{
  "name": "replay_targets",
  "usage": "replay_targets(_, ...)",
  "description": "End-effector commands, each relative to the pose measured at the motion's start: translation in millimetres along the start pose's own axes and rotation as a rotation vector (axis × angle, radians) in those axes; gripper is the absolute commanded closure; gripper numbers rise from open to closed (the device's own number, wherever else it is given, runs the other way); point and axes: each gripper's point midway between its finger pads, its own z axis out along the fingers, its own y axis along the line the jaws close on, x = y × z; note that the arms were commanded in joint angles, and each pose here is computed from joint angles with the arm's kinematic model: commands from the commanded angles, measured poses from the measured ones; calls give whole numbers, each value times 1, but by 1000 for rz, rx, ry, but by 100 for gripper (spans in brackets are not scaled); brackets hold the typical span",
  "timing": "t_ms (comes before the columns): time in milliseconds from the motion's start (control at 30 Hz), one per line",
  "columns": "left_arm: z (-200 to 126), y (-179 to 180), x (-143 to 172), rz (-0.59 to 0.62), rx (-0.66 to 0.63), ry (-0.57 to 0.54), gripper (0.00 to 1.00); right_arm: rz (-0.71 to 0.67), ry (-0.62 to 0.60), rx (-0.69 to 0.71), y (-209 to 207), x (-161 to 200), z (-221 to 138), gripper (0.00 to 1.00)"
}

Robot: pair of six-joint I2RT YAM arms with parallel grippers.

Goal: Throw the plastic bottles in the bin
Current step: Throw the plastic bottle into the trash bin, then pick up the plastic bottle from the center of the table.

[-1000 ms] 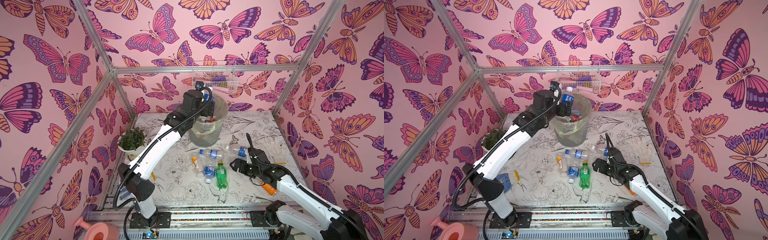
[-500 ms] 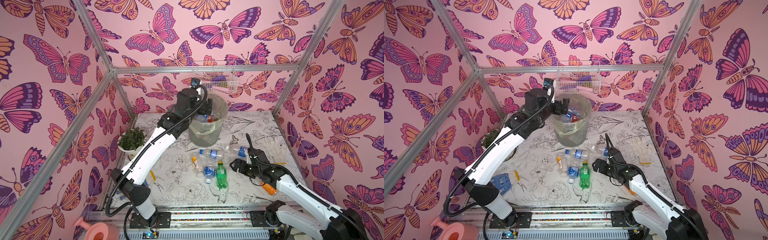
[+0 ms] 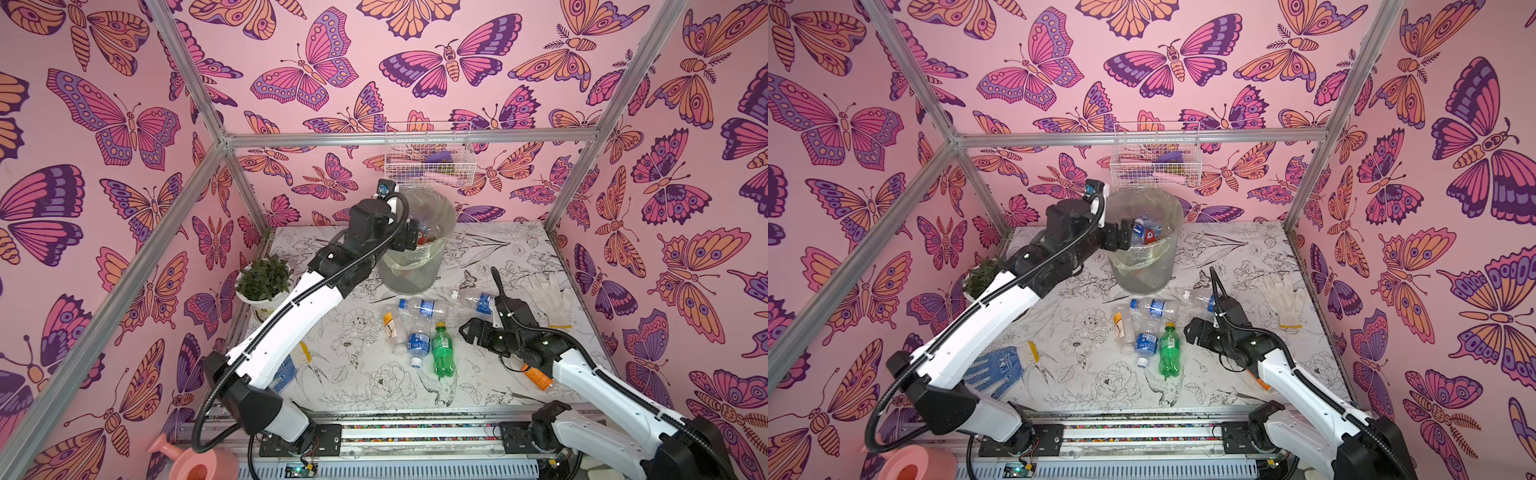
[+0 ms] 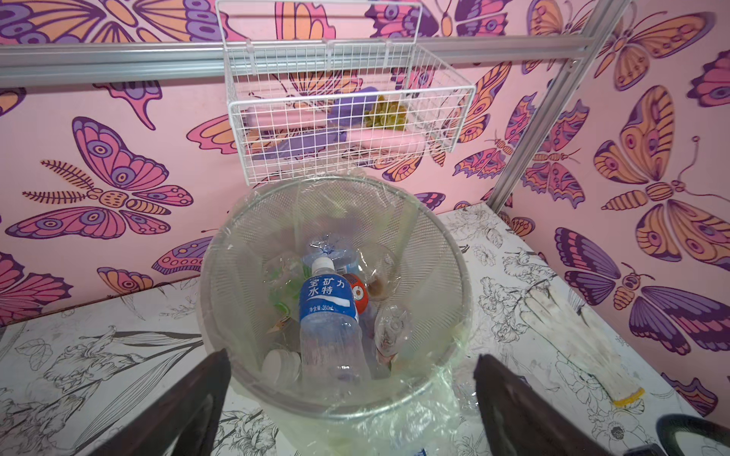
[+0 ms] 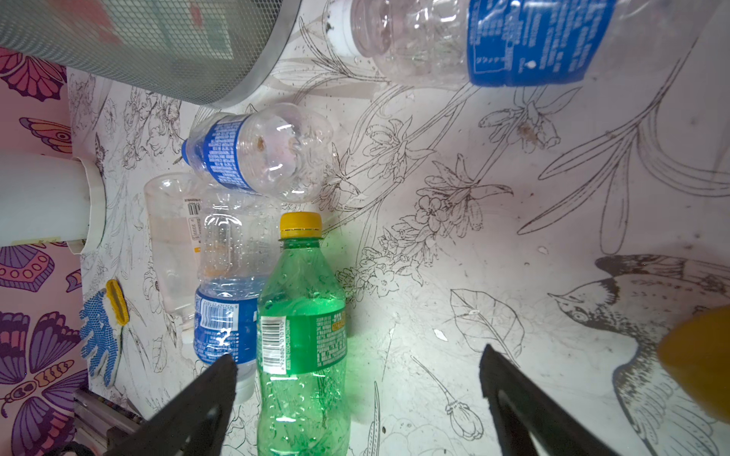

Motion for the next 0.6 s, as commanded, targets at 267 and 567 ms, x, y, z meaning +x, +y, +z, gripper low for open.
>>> replay_targets(267,-90,45,68,-173,-63,-61,1,-140,88,22,28,16,21,7)
replay_targets(567,-110,73,163,-249,-147,114,1,-245,156,71,46,33,39,12)
